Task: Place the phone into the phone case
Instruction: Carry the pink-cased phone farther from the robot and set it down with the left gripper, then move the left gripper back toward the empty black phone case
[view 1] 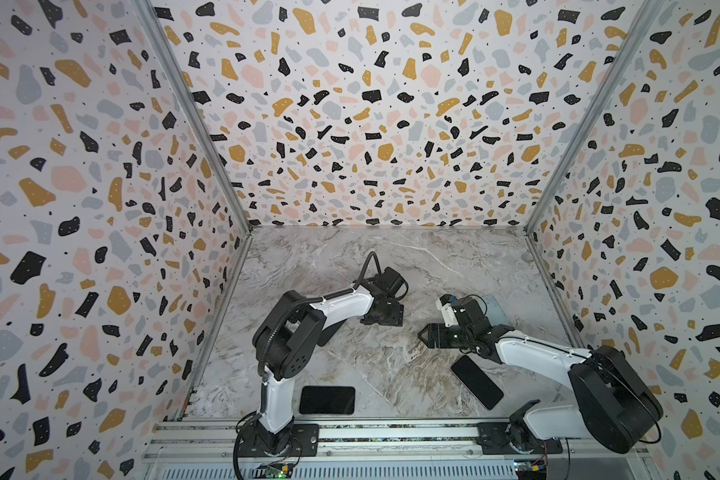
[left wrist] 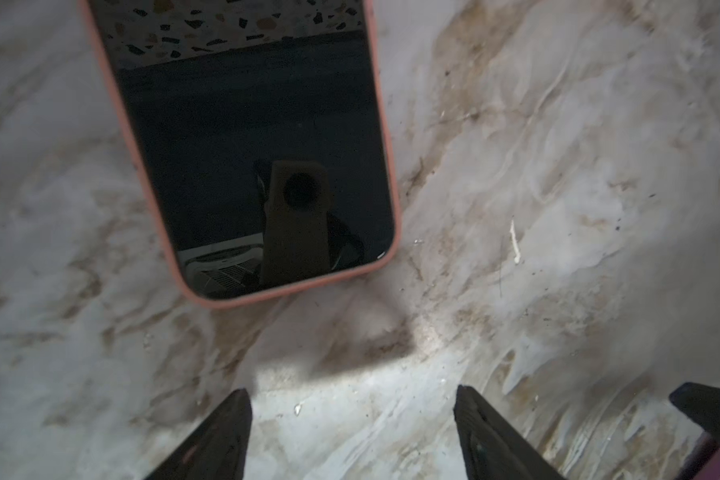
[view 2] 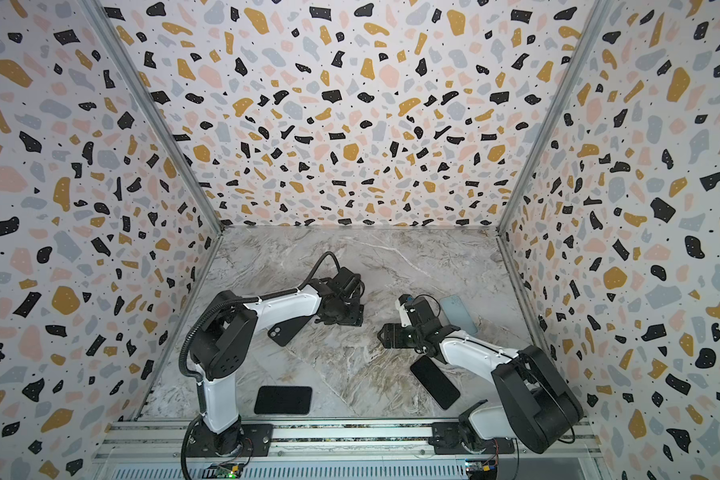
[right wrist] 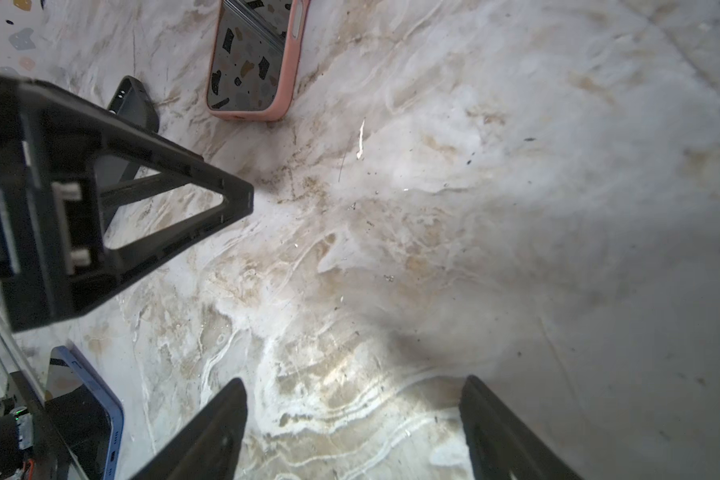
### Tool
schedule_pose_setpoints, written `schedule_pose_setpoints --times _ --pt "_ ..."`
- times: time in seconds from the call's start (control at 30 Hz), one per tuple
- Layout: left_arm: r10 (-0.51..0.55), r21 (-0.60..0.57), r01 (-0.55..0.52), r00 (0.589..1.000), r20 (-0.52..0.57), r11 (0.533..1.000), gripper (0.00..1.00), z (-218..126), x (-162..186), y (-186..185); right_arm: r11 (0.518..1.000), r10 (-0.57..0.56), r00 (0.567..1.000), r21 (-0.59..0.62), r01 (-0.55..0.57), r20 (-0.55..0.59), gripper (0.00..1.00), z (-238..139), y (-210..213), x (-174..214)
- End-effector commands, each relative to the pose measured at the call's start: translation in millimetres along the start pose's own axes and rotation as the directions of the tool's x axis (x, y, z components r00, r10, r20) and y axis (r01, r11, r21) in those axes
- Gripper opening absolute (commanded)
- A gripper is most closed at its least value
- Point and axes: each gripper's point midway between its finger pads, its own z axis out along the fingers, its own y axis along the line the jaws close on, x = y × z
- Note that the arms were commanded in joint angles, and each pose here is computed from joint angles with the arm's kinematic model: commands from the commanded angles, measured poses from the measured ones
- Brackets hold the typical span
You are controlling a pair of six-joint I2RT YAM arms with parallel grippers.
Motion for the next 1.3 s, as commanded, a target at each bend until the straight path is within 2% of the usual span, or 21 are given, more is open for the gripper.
schedule_pose_setpoints --times 0.0,0.3,1.0,1.13,1.27 --pt "-0.011 0.065 0.008 0.999 0.051 0.998 0.76 2 -14 -12 1.000 -0.004 1.000 -0.026 0.004 0.010 0.82 -2 7 -1" --pt "0.002 0.031 -0.003 0.999 0.040 0.999 0.66 19 -23 -11 1.000 -0.011 1.000 -0.027 0.011 0.004 0.82 -2 8 -1" --pt "0.009 -0.018 -0.008 0.999 0.042 1.000 0.66 26 -41 -10 0.999 -0.007 1.000 -0.040 0.007 -0.002 0.81 -3 9 1" --pt "0.000 -0.018 0.001 0.998 0.061 1.000 0.66 11 -45 -11 0.999 -0.014 1.000 -0.040 0.014 0.000 0.81 -4 10 2" --pt "-0.026 -0.023 0.028 0.995 0.097 0.999 0.67 -25 -45 -9 0.998 -0.042 0.999 -0.045 0.042 0.017 0.81 -9 17 -1"
